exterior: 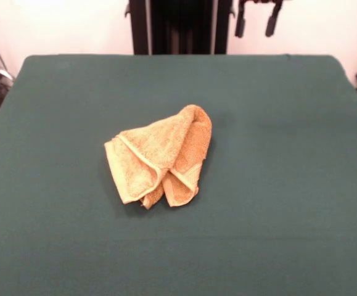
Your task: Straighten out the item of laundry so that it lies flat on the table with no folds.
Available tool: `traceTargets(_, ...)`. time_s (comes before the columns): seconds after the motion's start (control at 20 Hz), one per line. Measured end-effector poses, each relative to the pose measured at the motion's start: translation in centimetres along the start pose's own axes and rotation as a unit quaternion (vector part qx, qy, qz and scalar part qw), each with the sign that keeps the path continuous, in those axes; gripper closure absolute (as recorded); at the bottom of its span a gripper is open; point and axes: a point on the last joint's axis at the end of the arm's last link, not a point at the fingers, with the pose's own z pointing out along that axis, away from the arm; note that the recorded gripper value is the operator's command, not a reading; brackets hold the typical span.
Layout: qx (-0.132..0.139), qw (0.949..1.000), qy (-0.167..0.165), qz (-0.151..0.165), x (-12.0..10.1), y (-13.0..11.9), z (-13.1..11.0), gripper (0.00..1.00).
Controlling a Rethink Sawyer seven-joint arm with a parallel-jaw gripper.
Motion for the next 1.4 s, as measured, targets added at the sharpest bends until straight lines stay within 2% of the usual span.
traceTargets(0.45,0.005,1.0,-0.007,0.004,-2.1,-0.9,0.9,0.0)
traceTargets(0.95,0.011,0.9994,-0.029,0.014,-6.5,-3.0,1.5,0.0)
traceTargets(1.4,0.013,0.9982,-0.042,0.04,-10.7,-7.1,1.1,0.0)
